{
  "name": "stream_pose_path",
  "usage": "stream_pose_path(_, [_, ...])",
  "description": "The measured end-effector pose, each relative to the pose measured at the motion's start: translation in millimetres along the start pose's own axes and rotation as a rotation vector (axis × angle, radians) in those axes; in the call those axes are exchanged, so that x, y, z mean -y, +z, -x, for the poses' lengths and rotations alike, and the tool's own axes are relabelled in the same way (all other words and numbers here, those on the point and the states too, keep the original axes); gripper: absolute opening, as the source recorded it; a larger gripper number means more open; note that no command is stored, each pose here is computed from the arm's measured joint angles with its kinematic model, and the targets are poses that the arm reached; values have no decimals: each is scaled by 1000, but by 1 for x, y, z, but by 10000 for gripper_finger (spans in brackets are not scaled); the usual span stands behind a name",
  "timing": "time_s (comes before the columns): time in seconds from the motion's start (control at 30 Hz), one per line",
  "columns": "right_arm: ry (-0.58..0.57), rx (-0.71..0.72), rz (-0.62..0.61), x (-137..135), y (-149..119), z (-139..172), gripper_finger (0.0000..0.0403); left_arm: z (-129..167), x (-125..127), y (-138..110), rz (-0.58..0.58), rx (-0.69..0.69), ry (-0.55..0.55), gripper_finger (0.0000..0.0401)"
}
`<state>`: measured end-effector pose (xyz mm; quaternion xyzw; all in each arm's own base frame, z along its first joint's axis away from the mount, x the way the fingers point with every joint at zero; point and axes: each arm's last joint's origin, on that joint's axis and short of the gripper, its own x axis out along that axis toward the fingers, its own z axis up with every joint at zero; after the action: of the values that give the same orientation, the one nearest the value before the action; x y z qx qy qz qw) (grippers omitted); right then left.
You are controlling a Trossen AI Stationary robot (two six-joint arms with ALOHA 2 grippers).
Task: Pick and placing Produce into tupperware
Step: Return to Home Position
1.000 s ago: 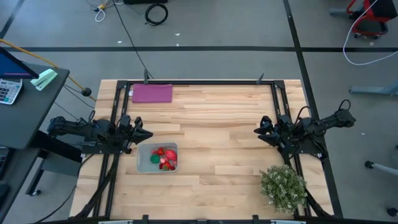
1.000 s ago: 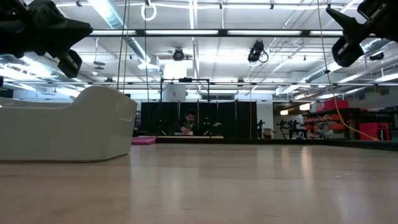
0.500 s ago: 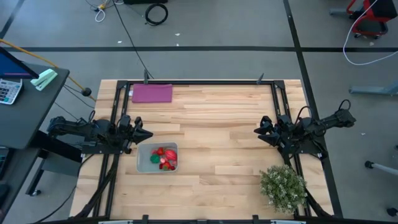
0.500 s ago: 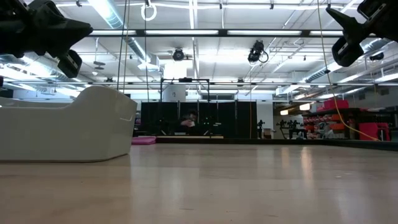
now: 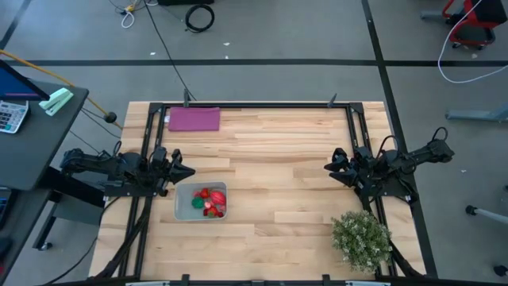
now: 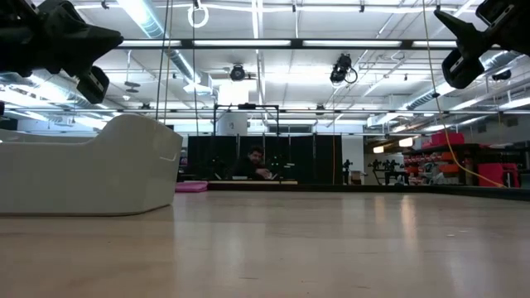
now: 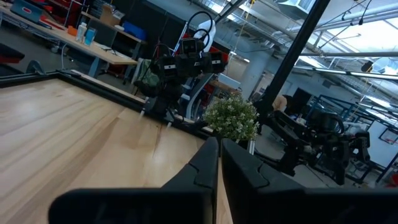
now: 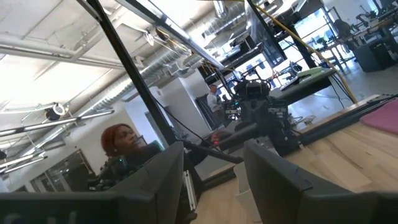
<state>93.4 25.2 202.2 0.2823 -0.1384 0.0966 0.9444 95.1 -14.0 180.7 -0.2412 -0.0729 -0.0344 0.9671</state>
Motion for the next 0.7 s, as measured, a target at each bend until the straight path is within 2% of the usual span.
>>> stream_pose_path(0.3, [0, 0, 0, 0, 0, 0, 178, 0, 0, 0, 0, 0, 0, 36])
stream_pose_path(0.7, [0, 0, 0, 0, 0, 0, 178, 0, 0, 0, 0, 0, 0, 25])
